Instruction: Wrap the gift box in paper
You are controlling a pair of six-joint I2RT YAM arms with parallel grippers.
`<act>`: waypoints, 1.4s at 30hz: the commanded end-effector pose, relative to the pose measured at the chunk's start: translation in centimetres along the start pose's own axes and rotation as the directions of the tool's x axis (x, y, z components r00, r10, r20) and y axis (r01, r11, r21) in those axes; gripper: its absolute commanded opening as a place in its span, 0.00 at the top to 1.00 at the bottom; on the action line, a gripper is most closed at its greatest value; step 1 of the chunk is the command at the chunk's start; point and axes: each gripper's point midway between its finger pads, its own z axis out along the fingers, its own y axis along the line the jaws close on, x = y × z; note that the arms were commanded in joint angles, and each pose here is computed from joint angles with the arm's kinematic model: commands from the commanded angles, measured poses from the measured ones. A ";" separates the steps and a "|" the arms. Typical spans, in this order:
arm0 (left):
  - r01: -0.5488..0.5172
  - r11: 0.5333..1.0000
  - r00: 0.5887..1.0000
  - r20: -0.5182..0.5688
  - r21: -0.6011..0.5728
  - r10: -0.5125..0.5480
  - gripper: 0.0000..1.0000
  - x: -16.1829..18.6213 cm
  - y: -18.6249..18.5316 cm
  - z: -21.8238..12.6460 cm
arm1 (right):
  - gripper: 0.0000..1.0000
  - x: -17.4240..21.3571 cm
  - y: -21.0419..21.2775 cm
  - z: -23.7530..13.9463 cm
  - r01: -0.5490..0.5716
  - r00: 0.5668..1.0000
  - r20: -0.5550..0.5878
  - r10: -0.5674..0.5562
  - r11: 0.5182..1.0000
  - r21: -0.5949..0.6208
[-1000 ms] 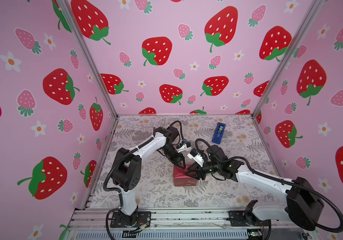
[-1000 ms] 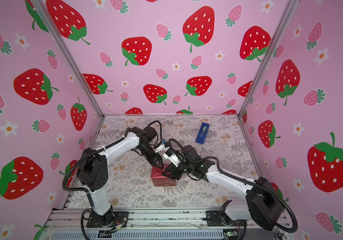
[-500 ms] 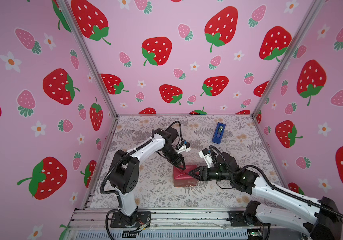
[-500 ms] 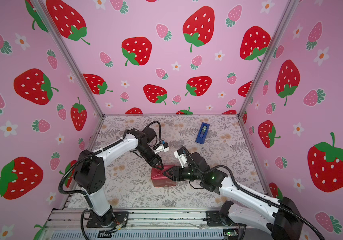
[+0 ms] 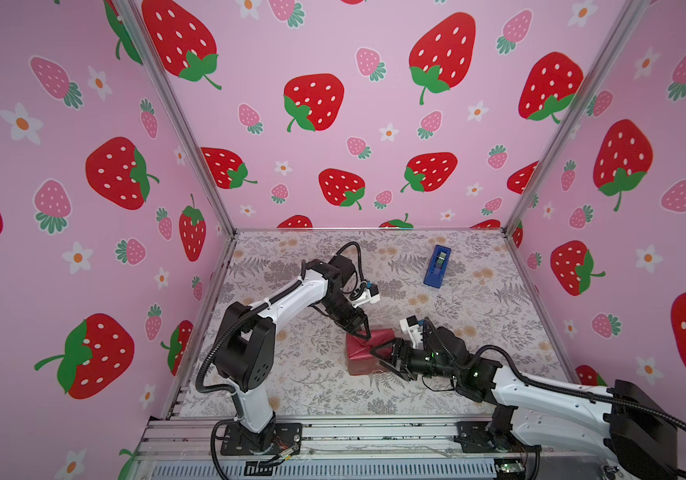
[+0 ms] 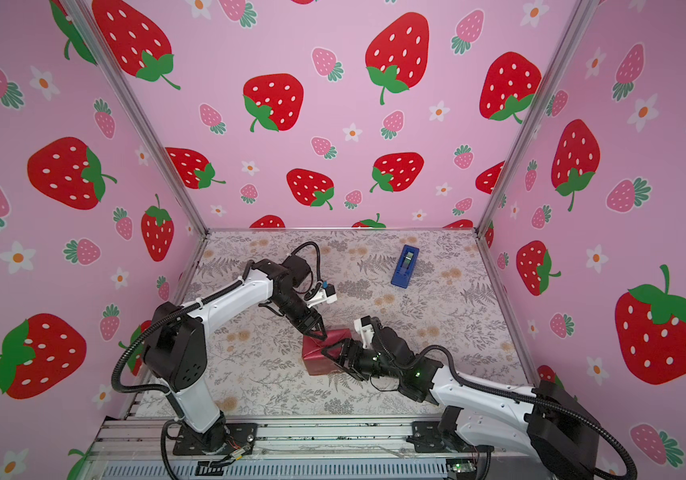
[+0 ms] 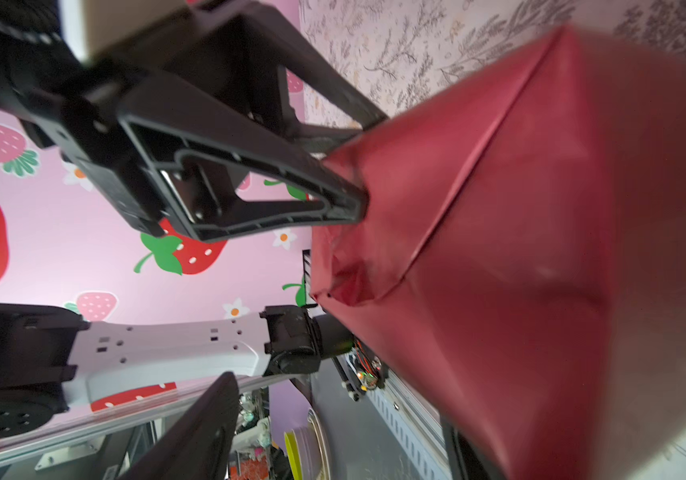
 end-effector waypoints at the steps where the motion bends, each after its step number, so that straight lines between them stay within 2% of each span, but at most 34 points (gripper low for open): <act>1: 0.073 0.996 0.996 -0.057 -0.049 -0.075 0.53 2.0 1.2 0.9 | 0.21 -2.0 0.8 0.0 -0.053 0.993 0.098 0.057 0.998 -0.042; 7: 0.180 0.981 0.984 -0.006 -0.076 -0.181 0.53 2.9 1.7 1.0 | 0.21 -2.7 -1.4 0.5 -0.074 0.994 0.087 0.069 0.996 0.052; 13: 0.286 0.955 0.956 0.085 -0.077 -0.279 0.53 3.4 1.6 1.0 | 0.23 -3.6 -2.7 0.9 -0.005 0.998 0.063 -0.006 0.987 0.160; 19: 0.387 0.919 0.907 0.206 -0.070 -0.366 0.55 3.2 1.6 0.8 | 0.22 -3.6 -2.6 1.3 0.038 0.998 0.035 -0.045 0.983 0.178; 29: 0.434 0.894 0.892 0.192 -0.109 -0.410 0.55 4.2 1.7 1.9 | 0.22 -3.3 -3.4 2.1 0.105 0.994 -0.039 -0.099 0.958 0.267; 34: 0.442 0.889 0.888 0.198 -0.123 -0.414 0.55 4.3 1.7 1.9 | 0.28 -3.2 -3.9 2.1 0.111 0.994 -0.052 -0.101 0.953 0.283; 42: 0.449 0.881 0.881 0.238 -0.148 -0.409 0.56 4.3 1.6 1.0 | 0.47 -3.6 -4.9 1.4 0.113 0.994 -0.037 -0.107 0.948 0.297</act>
